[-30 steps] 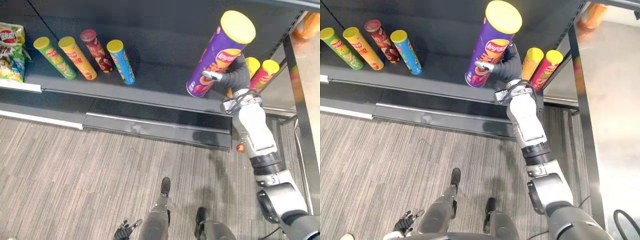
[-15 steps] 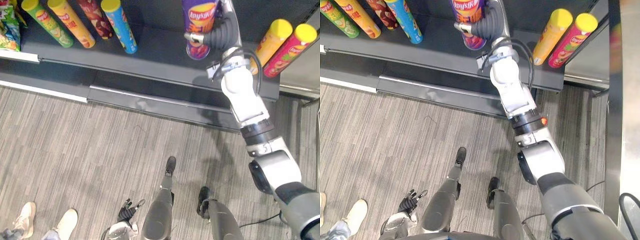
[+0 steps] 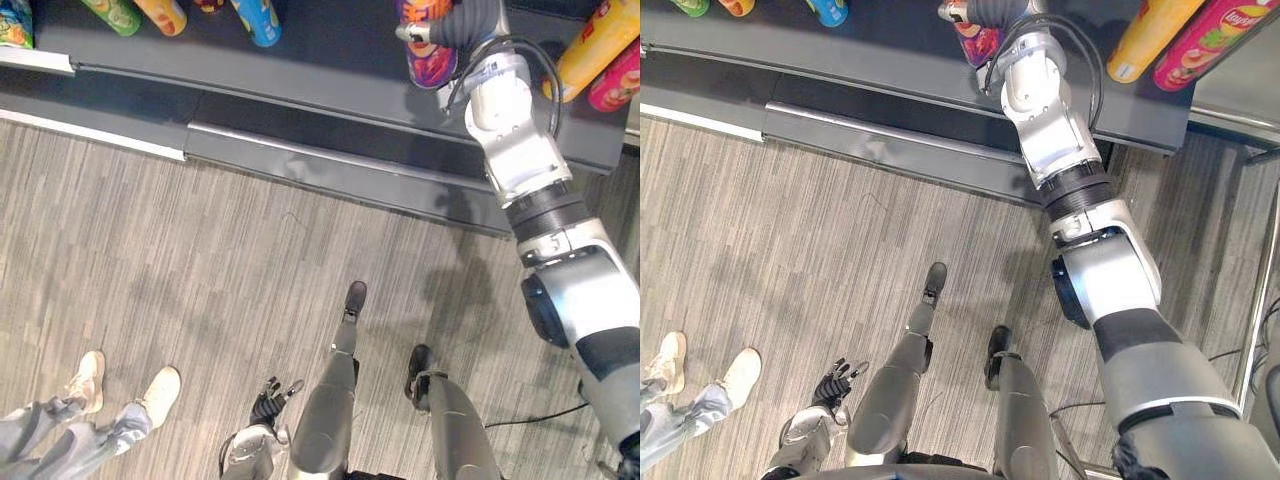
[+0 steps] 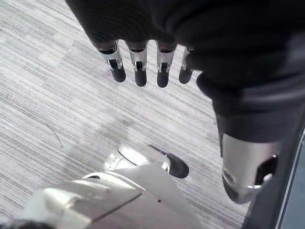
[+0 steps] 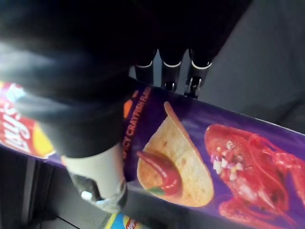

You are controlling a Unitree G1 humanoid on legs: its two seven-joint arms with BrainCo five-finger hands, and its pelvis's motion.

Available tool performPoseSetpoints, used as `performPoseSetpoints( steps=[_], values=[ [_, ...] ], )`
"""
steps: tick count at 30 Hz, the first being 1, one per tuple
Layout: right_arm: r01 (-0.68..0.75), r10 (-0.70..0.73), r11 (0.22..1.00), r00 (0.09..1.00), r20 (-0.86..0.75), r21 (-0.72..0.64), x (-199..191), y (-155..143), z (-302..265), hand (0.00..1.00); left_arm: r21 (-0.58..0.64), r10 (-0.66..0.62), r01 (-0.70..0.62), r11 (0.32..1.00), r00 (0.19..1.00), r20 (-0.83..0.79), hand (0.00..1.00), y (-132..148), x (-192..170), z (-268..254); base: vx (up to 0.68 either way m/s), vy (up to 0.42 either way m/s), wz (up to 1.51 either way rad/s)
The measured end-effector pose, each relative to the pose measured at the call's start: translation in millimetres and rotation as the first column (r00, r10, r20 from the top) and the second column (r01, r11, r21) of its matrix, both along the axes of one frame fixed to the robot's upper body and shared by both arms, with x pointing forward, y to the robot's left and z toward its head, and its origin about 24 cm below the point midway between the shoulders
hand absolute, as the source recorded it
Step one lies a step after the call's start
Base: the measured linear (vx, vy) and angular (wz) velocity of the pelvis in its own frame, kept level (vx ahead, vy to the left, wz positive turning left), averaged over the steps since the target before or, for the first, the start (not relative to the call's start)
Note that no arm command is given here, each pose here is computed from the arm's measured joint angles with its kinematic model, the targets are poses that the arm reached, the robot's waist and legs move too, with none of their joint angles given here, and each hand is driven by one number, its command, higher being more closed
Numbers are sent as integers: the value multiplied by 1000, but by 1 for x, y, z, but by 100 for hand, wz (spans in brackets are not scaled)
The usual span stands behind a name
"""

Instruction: Put the gum and the chips on the shelf.

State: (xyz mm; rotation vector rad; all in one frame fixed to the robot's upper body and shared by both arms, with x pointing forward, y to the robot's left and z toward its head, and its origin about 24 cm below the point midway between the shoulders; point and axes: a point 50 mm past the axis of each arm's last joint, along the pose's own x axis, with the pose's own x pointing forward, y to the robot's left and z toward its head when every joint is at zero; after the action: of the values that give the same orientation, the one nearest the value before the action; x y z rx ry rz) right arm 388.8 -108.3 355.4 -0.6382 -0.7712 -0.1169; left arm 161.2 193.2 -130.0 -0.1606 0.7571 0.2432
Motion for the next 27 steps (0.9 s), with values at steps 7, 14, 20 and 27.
performPoseSetpoints(
  steps=[7,14,20,27],
  values=[
    [18,-18,1000,999,-46,-8,6,-5,0,100,-4,-18,18,1000,1000,0,0,-4,1,0,27,-50,-2],
    [52,-53,998,998,-29,-25,6,-14,5,100,-18,-40,41,999,999,9,0,-10,8,1,8,-40,0],
    [80,-81,997,997,-14,-9,5,-18,6,100,-48,-17,19,999,999,45,0,-17,19,6,8,-47,-7],
    [55,-62,995,994,88,78,-7,-13,22,100,-75,30,-25,997,997,69,0,-20,28,10,15,-67,-9]
  ],
)
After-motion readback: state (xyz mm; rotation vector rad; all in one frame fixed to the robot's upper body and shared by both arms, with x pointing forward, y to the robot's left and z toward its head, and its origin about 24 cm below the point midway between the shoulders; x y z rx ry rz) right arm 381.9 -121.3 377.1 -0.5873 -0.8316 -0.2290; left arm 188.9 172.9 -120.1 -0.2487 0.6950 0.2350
